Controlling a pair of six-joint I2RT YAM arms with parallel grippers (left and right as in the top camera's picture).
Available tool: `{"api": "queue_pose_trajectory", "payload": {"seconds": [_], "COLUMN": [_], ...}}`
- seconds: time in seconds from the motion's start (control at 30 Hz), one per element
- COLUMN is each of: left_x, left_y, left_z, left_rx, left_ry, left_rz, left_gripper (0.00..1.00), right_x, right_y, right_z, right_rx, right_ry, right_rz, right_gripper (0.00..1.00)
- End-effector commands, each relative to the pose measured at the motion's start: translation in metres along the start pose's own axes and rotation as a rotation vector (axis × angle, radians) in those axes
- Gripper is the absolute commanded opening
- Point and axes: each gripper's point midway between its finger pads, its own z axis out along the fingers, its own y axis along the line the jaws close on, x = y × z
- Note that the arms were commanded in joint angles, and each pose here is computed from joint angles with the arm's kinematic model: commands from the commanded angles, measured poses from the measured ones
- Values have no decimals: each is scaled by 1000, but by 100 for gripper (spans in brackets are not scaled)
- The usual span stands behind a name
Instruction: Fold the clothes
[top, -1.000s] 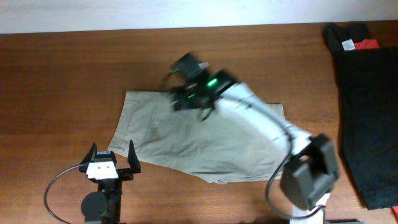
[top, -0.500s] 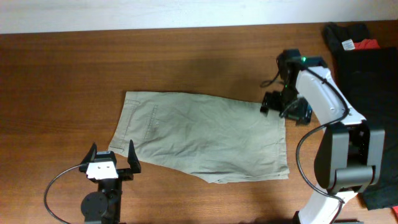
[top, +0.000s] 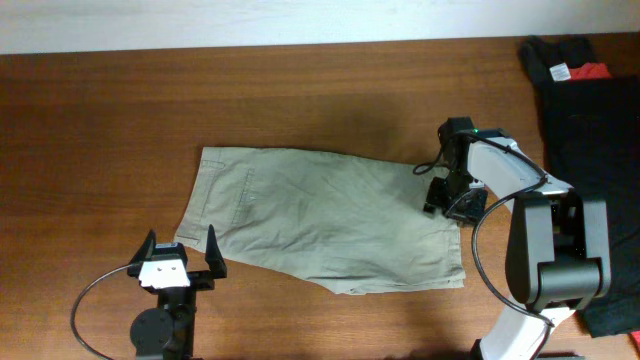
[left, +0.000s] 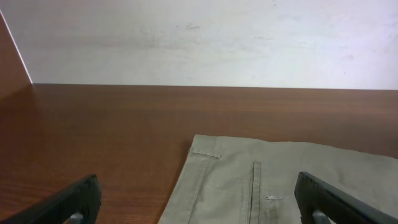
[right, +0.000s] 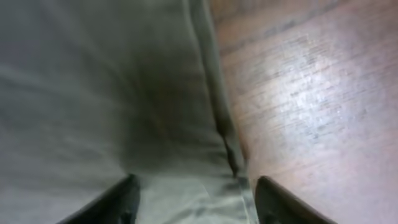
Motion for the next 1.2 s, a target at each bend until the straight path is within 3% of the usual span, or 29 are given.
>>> {"api": "queue_pose_trajectory", "payload": {"seconds": [0.0,0.13,0.2,0.5,0.67,0.7,0.8,0.83,0.87,0.9,1.17], "left_x": [1,1,1,1,1,1,1,1,1,1,-13], "left_y": [0,0,0,0,0,0,0,0,0,-1,-35], "left_z": [0,0,0,0,0,0,0,0,0,0,-5], "left_rx": [-2,-2,-2,-2,-2,-2,-2,-1,-1,5,205], "left_ry": [0,0,0,0,0,0,0,0,0,1,-34], "left_rz": [15,15,15,15,15,15,15,15,15,15,-25], "left_gripper": [99,99,99,99,99,99,99,99,99,99,99], "right_x": [-8,-18,-21,-65,-71,-70,-71,-74,-76,-78,-94], "right_y": [4,9,10,30,31,31,28,25,23,20,-14], "right_z": [-4,0,2,-11,-14,-15,-26,-37,-46,-59,-153], "right_rx": [-22,-46,-54,-134,-141,-140,-136,-135,-135,-135,-140], "right_ry": [-50,-94,-111,-294,-314,-312,-301,-301,-301,-301,-322], "right_rz": [3,4,5,3,7,7,15,23,28,37,120], "right_gripper": [47,15,4,4,4,6,38,53,88,99,99]}}
